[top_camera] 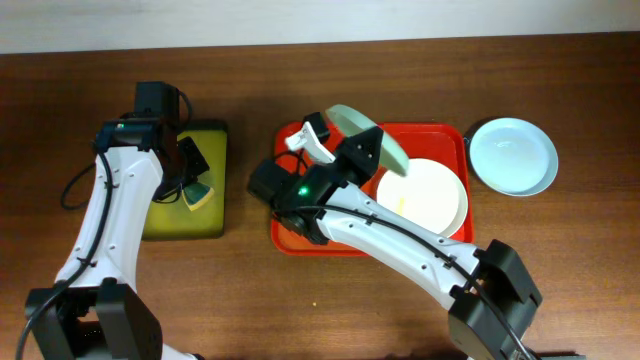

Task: Clean dirty plates on tray and stack at the side
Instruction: 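Lift the pale green plate with the right gripper and stack it on the blue plate, then grasp the cream plate rim with the right gripper and pull it toward center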

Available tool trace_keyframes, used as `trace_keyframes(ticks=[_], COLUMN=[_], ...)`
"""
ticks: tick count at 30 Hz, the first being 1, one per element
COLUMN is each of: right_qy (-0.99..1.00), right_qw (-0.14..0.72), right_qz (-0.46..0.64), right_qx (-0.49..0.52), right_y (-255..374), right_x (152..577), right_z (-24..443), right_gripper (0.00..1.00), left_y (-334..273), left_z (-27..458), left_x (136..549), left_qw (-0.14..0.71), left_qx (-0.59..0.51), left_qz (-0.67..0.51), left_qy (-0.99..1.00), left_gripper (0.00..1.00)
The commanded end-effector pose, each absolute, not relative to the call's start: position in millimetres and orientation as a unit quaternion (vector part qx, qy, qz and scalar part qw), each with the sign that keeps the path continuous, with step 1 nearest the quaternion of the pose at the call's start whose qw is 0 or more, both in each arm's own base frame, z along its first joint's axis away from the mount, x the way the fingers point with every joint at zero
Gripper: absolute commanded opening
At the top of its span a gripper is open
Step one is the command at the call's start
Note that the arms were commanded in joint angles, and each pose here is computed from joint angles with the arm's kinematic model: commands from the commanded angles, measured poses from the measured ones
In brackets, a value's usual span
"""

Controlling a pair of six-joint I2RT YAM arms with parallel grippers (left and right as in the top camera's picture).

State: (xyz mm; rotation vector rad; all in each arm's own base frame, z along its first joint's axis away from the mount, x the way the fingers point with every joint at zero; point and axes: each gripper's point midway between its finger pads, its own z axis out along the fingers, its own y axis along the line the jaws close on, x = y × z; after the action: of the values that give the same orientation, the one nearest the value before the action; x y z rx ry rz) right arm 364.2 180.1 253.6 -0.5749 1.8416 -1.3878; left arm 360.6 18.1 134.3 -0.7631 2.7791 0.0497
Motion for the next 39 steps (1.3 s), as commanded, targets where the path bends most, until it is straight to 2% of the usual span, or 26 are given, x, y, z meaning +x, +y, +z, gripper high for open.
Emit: trace_keyframes(ticks=[1,3,4,7,9,10,12,16,17,19,20,21,22,23,25,26,27,29,31,33,37,38,39], right_qy=[0.827,0.845,0.873,0.965,0.972,0.965,0.942,0.912,0.913,0.913,0.913,0.913,0.914,0.914,0.912,0.909,0.91,0.924,0.945,0.963,0.985,0.989,0.992], right_qw=[0.32,0.332,0.323,0.242,0.168,0.146,0.127,0.146,0.147,0.141,0.141,0.138,0.133,0.13,0.112,0.09,0.081,0.086,0.11,0.106,0.074,0.075,0.076], right_qz=[-0.412,-0.389,-0.343,-0.101,0.073,0.102,0.091,0.099,0.098,0.084,0.081,0.082,0.083,0.09,0.142,0.172,0.182,0.183,0.177,0.131,0.126,0.1,0.064], right_qx=[-0.211,-0.154,-0.124,0.023,0.147,0.195,0.298,0.37,0.368,0.374,0.374,0.374,0.375,0.373,0.368,0.368,0.362,0.324,0.251,0.211,0.086,0.076,0.075], right_y=[178.2,158.6,145.6,69.3,-9.8,-56.1,-135.9,-198.5,-198.5,-201.2,-202.0,-201.2,-200.0,-197.1,-174.3,-156.2,-145.4,-112.4,-60.9,-33.4,25.6,25.1,16.2], right_x=[370.5,380.3,387.2,413.8,413.2,405.3,381.9,368.0,372.2,373.0,372.4,371.3,369.6,368.8,365.4,357.8,354.7,356.7,367.7,371.6,367.6,367.1,366.8], right_z=[205.6,220.1,224.0,207.5,177.3,159.3,127.3,97.3,91.3,84.6,84.3,84.0,83.5,83.4,88.0,94.2,99.5,122.2,147.8,144.6,130.5,128.5,125.7], right_gripper=[0.04,0.04,0.04,0.04,0.04,0.04,0.04,0.04,0.04,0.12,0.23,0.27,0.57,0.67,0.7,0.88,0.95,0.99,0.99,0.99,0.99,0.96,0.82], left_y=[17.0,17.1,17.1,17.1,17.1,17.1,17.1,17.0,17.0,17.0,17.0,17.0,17.0,16.9,16.3,12.1,7.9,6.4,-3.5,-19.2,-58.9,-61.8,-61.5], left_z=[143.5,143.3,143.4,143.3,143.0,143.0,143.1,143.8,143.8,143.8,144.0,144.1,144.2,144.3,144.2,143.9,143.8,143.8,145.2,145.2,146.1,146.1,146.2], left_x=[362.1,361.6,361.6,361.3,361.1,361.1,361.3,363.9,364.0,364.1,364.6,365.1,365.4,365.6,365.6,365.7,365.9,366.0,371.5,371.2,369.9,369.5,369.5], left_qw=[0.139,0.138,0.138,0.138,0.137,0.137,0.138,0.143,0.143,0.143,0.144,0.145,0.146,0.146,0.146,0.143,0.14,0.14,0.148,0.147,0.152,0.155,0.156], left_qx=[-0.267,-0.267,-0.267,-0.267,-0.267,-0.267,-0.267,-0.267,-0.267,-0.267,-0.267,-0.267,-0.267,-0.267,-0.267,-0.265,-0.263,-0.262,-0.218,-0.185,-0.103,-0.096,-0.095], left_qz=[0.008,0.009,0.009,0.009,0.009,0.009,0.009,0.007,0.007,0.007,0.007,0.007,0.006,0.006,0.004,-0.007,-0.019,-0.021,-0.036,-0.038,-0.043,-0.034,-0.03], left_qy=[0.953,0.954,0.954,0.954,0.954,0.954,0.954,0.953,0.953,0.953,0.953,0.953,0.952,0.952,0.953,0.953,0.954,0.955,0.964,0.971,0.982,0.983,0.983], left_gripper=[0.0,0.0,0.0,0.0,0.0,0.0,0.0,0.0,0.0,0.0,0.0,0.0,0.0,0.0,0.0,0.0,0.0,0.0,0.0,0.0,0.0,0.0,0.0])
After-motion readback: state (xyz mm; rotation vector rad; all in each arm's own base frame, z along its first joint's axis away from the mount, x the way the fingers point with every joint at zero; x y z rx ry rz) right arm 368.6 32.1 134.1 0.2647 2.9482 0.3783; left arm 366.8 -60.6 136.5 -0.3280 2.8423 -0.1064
